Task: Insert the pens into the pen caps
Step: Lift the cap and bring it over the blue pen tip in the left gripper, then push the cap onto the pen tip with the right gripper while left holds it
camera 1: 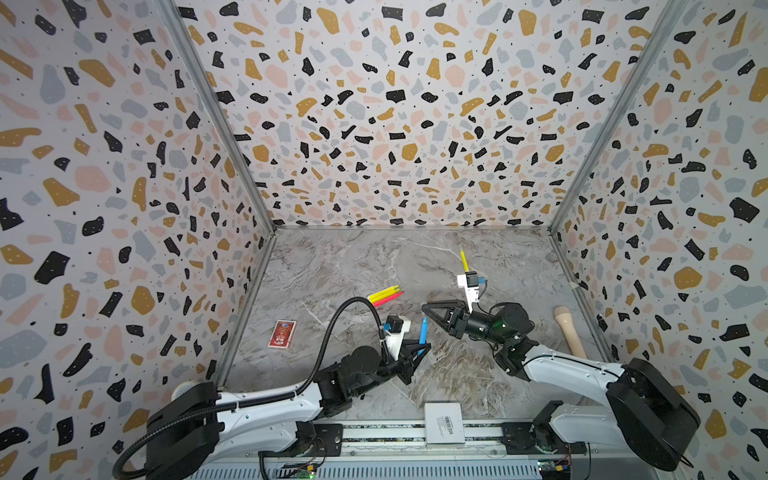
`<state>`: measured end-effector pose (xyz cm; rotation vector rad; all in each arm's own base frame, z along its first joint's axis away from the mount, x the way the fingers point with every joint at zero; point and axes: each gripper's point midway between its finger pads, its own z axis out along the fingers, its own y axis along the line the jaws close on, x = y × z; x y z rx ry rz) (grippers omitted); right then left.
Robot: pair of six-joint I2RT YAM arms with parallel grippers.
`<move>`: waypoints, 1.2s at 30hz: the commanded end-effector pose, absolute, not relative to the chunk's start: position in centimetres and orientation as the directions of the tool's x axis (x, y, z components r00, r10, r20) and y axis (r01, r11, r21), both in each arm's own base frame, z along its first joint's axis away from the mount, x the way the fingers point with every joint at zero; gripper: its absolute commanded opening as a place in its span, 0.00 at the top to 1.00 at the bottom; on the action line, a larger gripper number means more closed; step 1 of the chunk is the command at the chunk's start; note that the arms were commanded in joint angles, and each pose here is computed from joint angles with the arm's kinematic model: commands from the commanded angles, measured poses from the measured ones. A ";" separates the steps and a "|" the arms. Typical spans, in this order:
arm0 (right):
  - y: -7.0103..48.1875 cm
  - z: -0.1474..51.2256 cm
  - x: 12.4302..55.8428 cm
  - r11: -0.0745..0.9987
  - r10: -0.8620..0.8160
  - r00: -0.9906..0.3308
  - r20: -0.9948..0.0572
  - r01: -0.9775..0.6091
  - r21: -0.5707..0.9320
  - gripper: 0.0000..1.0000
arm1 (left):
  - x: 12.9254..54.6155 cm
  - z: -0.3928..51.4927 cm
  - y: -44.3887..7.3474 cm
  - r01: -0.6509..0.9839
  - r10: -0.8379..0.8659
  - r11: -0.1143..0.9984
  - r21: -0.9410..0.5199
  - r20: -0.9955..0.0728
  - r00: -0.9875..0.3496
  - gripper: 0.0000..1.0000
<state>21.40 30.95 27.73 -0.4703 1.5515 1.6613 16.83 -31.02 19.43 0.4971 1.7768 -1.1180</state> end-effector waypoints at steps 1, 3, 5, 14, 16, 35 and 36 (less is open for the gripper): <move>30.9 28.4 20.7 0.059 0.314 -0.583 -0.749 -0.776 0.628 0.87 | 17.1 22.3 -31.3 0.746 -0.194 0.480 -0.462 -0.885 -0.424 1.00; 30.9 28.1 20.4 0.059 0.311 -0.585 -0.749 -0.775 0.629 0.87 | 17.1 22.5 -31.3 0.747 -0.196 0.479 -0.461 -0.886 -0.421 1.00; 30.9 28.1 20.2 0.056 0.312 -0.584 -0.749 -0.776 0.629 0.87 | 17.1 22.6 -31.3 0.748 -0.198 0.477 -0.462 -0.886 -0.421 1.00; 30.8 27.0 18.7 0.050 0.315 -0.575 -0.755 -0.785 0.618 0.85 | 16.9 23.9 -31.1 0.750 -0.240 0.453 -0.482 -0.876 -0.418 1.00; 30.9 26.7 18.1 0.044 0.313 -0.574 -0.757 -0.787 0.616 0.81 | 16.9 24.2 -31.1 0.752 -0.247 0.449 -0.482 -0.876 -0.414 1.00; 28.0 28.7 18.5 0.279 0.276 -0.434 -0.858 -0.818 0.504 0.29 | 16.9 24.2 -31.5 0.767 -0.211 0.456 -0.452 -0.892 -0.401 1.00; 28.0 28.9 19.0 0.304 0.262 -0.436 -0.861 -0.810 0.502 0.29 | 16.9 24.2 -31.6 0.768 -0.208 0.454 -0.451 -0.892 -0.401 1.00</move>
